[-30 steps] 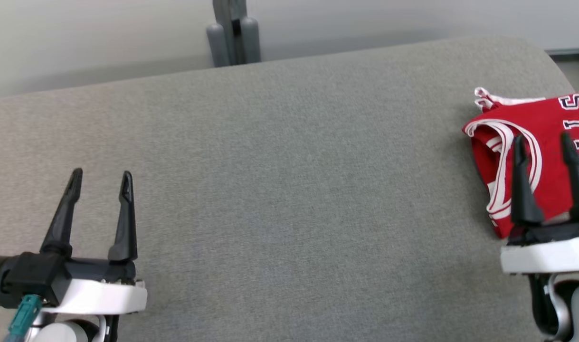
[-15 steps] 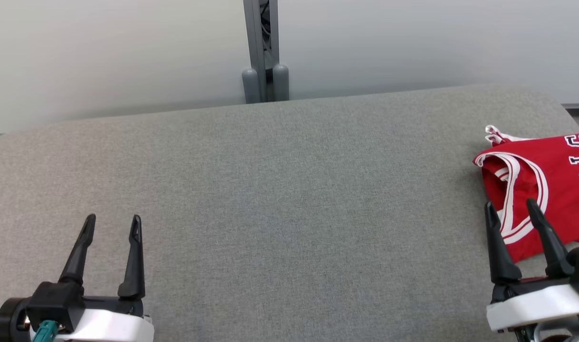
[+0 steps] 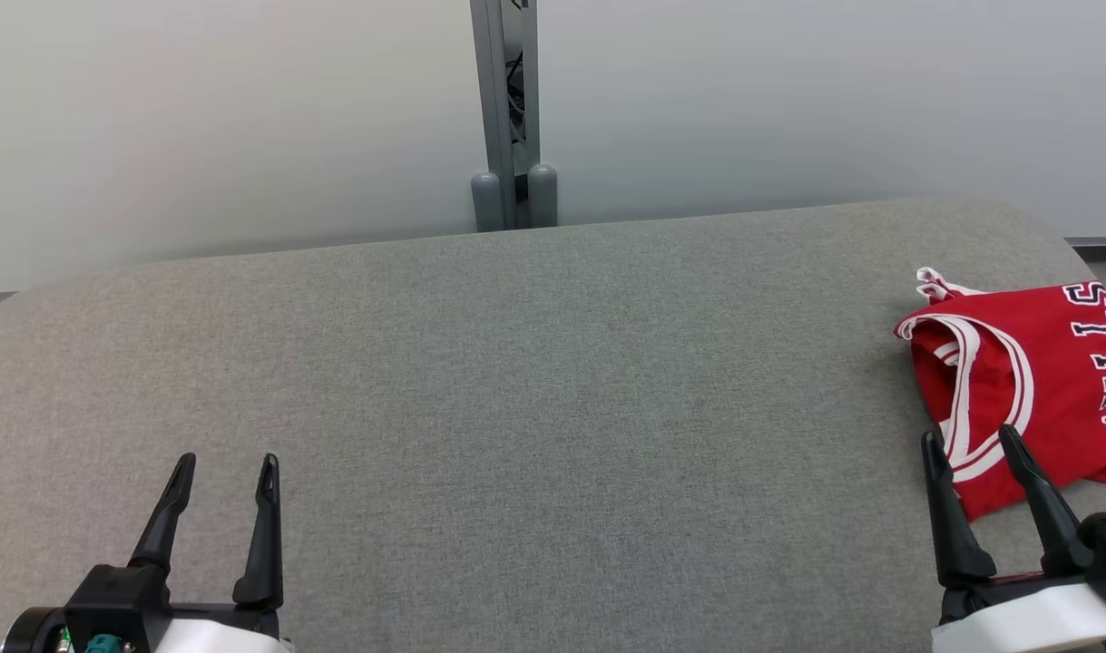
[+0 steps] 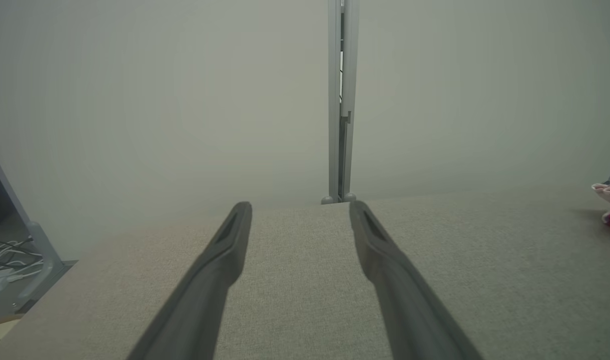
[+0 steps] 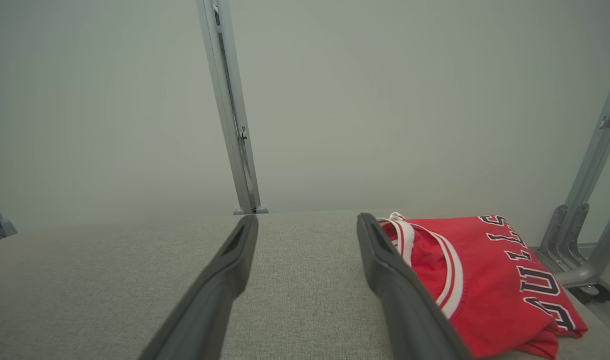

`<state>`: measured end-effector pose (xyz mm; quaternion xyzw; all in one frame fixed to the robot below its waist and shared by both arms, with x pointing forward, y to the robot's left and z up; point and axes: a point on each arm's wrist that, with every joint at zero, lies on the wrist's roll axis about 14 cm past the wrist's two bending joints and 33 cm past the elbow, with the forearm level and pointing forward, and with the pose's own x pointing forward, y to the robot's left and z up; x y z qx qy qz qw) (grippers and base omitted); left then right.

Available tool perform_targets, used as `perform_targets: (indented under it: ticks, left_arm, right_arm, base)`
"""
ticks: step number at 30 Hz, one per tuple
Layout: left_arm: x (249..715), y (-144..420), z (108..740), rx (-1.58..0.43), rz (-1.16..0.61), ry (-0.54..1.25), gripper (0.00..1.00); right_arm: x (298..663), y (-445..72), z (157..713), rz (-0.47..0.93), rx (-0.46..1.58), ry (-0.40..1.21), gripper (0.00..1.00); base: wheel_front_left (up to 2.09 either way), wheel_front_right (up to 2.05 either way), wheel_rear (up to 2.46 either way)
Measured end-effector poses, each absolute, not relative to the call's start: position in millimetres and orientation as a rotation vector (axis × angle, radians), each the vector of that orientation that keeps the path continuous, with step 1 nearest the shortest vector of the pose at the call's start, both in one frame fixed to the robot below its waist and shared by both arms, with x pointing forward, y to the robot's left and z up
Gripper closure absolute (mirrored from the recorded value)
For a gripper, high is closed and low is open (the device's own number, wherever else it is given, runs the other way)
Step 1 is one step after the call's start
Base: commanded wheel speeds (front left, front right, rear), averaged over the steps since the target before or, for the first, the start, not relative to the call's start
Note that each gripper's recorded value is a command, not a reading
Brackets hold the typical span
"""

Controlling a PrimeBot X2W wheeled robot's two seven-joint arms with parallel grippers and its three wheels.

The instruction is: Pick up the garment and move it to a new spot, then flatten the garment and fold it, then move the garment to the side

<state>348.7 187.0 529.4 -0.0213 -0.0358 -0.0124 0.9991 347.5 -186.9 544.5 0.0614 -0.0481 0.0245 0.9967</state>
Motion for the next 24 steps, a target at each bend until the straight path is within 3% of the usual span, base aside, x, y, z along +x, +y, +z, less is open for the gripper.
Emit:
perform_targets:
  ticks: [24]
  left_arm:
    - [349.9,185.0,522.8,-0.041,-0.024,-0.042,0.0]
  right_arm:
    - [345.6,-190.7,539.4,0.037,0.137,-0.076,0.0]
  base:
    - [0.0,0.0,0.0]
